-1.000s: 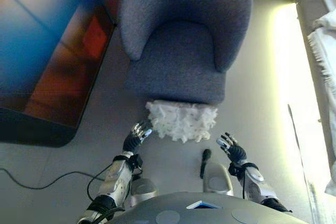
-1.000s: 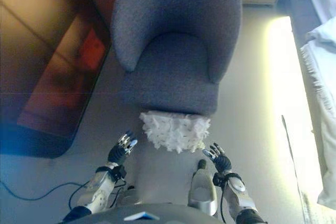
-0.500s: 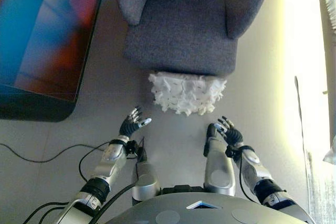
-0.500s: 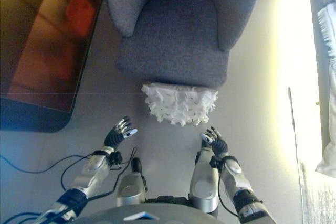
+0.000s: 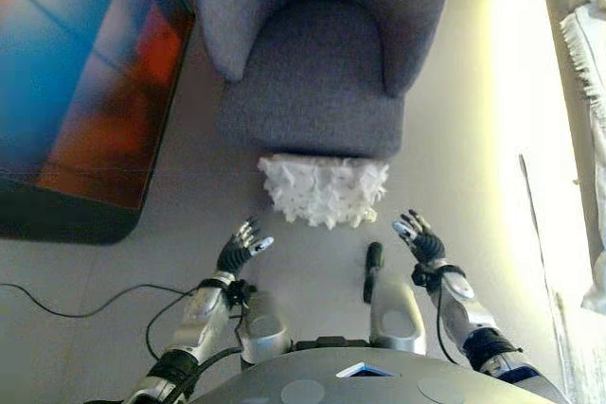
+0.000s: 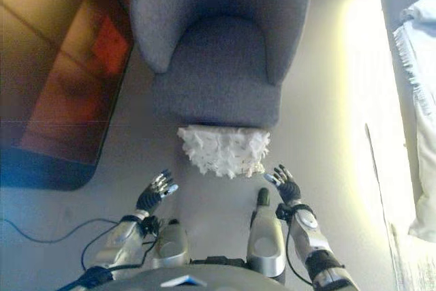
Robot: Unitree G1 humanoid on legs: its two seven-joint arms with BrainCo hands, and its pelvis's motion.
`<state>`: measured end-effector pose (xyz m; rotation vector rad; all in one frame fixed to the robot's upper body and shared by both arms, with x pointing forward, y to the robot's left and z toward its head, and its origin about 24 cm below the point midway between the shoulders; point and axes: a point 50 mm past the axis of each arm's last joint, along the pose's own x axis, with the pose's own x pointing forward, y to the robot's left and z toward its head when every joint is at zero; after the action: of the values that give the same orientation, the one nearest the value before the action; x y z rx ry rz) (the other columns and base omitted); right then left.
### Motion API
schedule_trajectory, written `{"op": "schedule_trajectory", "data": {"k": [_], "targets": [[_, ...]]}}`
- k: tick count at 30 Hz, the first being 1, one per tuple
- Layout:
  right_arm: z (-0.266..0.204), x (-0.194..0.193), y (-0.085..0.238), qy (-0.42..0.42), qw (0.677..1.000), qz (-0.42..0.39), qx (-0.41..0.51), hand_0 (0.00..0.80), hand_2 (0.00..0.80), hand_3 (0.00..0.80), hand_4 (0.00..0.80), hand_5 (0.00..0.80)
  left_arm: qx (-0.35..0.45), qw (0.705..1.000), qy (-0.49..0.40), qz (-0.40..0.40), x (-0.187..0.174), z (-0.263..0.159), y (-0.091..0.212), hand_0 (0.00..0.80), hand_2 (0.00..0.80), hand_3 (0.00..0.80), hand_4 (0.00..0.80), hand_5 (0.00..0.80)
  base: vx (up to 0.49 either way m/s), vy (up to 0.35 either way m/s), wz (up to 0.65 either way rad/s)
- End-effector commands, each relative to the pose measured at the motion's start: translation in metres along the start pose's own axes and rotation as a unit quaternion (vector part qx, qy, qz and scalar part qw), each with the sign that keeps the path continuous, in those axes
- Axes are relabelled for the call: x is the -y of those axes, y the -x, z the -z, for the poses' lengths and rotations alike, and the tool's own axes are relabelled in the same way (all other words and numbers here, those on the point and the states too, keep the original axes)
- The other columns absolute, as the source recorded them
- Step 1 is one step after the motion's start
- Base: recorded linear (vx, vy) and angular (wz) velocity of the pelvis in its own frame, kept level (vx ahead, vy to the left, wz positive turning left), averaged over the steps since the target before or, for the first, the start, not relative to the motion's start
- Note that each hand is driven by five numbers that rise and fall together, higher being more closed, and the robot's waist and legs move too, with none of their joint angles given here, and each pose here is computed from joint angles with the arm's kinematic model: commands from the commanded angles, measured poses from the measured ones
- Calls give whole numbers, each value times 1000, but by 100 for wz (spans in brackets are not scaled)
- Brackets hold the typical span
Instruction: Pick up the cushion and take it to the sofa
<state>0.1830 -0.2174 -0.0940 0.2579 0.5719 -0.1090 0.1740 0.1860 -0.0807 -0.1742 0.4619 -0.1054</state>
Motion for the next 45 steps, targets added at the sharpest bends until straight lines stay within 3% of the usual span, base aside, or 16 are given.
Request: {"op": "schedule_trajectory", "data": {"k": [1,13,28,36,42,45], "targets": [[-9,-12,-3,-46,998,-11,45,0,0,0,0,0,29,1000,2,4,-4,-15,-4,0,0,0,0,0,167,144,66],[-3,-13,7,-75,995,-25,53,0,0,0,0,0,37,999,-19,-17,-19,-27,-5,0,0,0,0,0,109,131,-21],[7,-16,12,-45,998,-39,15,0,0,0,0,0,2,999,-23,-34,-24,-4,18,0,0,0,0,0,97,-11,-2],[-15,-13,-1,-73,996,-23,49,0,0,0,0,0,2,997,-79,-10,-22,-13,3,0,0,0,0,0,-18,99,13],[5,-16,5,-10,999,-24,21,0,0,0,0,0,-18,993,-104,-48,-31,-7,-2,0,0,0,0,0,54,88,-8],[-12,-25,-8,8,998,-48,44,0,0,0,0,0,19,990,-123,-67,-32,-30,-19,0,0,0,0,0,-121,-149,-40]]}}
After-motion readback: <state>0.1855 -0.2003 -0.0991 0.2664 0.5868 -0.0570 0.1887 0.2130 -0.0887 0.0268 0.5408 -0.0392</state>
